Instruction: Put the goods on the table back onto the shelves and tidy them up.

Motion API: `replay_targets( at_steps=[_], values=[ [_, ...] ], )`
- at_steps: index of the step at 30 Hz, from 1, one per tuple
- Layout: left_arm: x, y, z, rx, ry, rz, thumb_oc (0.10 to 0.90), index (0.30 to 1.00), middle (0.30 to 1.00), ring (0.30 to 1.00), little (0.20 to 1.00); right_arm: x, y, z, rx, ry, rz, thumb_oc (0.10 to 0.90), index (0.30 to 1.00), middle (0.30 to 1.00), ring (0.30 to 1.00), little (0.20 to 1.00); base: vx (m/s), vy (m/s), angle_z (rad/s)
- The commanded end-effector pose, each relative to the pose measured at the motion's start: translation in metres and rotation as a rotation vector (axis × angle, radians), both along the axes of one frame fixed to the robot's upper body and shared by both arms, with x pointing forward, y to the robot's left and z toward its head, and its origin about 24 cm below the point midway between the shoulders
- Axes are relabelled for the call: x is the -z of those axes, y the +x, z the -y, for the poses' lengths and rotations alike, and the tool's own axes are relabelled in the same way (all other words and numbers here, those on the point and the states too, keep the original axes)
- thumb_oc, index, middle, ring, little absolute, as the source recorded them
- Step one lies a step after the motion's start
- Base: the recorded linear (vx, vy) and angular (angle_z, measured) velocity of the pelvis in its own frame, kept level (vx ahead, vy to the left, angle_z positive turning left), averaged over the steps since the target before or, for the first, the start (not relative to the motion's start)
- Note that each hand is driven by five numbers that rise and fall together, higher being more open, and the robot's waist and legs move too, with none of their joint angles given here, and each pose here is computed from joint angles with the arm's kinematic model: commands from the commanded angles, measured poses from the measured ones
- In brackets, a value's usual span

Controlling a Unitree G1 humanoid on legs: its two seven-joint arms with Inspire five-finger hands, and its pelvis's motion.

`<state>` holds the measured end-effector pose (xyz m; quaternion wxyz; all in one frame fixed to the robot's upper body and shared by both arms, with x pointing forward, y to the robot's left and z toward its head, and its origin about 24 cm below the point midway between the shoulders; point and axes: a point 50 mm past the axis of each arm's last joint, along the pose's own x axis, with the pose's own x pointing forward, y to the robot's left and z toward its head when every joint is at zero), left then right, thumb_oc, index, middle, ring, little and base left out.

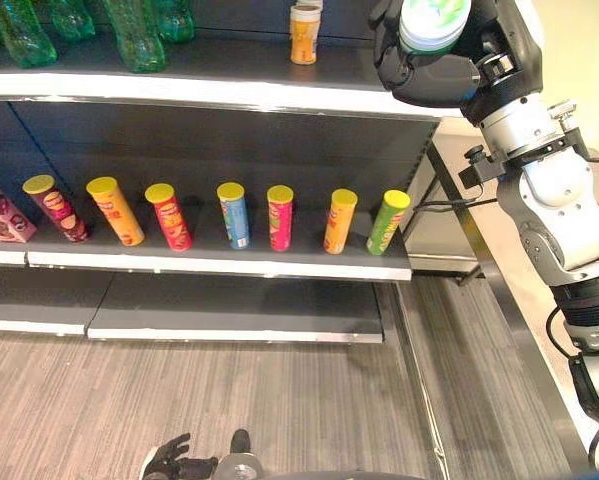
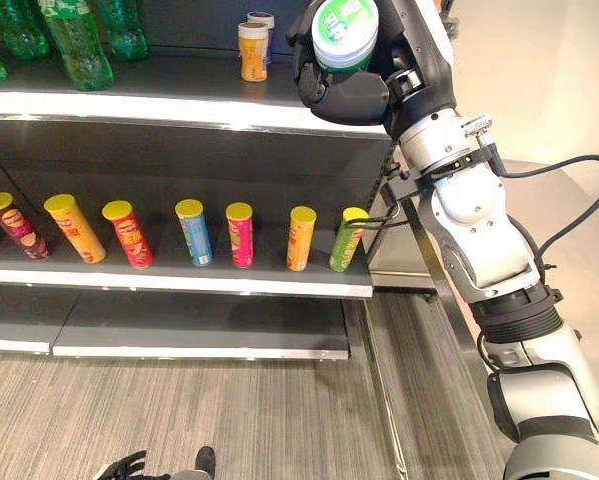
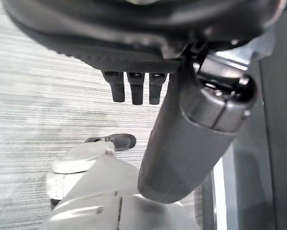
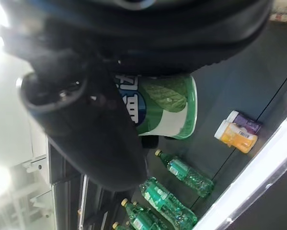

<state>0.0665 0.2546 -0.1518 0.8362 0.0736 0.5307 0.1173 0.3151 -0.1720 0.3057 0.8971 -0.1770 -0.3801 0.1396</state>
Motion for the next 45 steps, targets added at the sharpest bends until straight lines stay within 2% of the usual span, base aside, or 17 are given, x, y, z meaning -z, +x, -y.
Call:
replay_targets(
  at_steps=[1, 11, 16, 21, 45],
  values=[
    [-0.01, 0.032, -0.012, 0.063, 0.049, 0.073, 0.8, 0.9, 0.9, 0.9, 0.9, -0.059, -0.011, 0.003, 0.039, 0.05, 0.23, 0.4, 0.3, 0.3, 0.3, 0.3, 0.05, -0.05, 0.47],
    [-0.012, 0.039, -0.013, 0.086, 0.055, 0.086, 0.8, 0.9, 0.9, 0.9, 0.9, -0.063, 0.022, 0.018, 0.114, 0.23, 0.125, 0.4, 0.3, 0.3, 0.3, 0.3, 0.05, -0.032, 0.39],
    [-0.009, 0.029, -0.014, 0.06, 0.049, 0.052, 0.8, 0.9, 0.9, 0.9, 0.9, -0.073, 0.034, 0.041, 0.173, 0.379, 0.089, 0.4, 0.3, 0.3, 0.3, 0.3, 0.05, -0.018, 0.29],
    [-0.007, 0.02, -0.016, 0.029, 0.043, 0.029, 0.8, 0.9, 0.9, 0.9, 0.9, -0.076, 0.039, 0.049, 0.191, 0.426, 0.068, 0.4, 0.3, 0.3, 0.3, 0.3, 0.07, -0.033, 0.22],
    [-0.011, 0.024, -0.022, 0.021, 0.048, 0.062, 0.8, 0.9, 0.9, 0.9, 0.9, -0.046, 0.062, 0.06, 0.257, 0.453, -0.096, 0.4, 0.3, 0.3, 0.3, 0.3, 0.01, -0.004, 0.02]
  ],
)
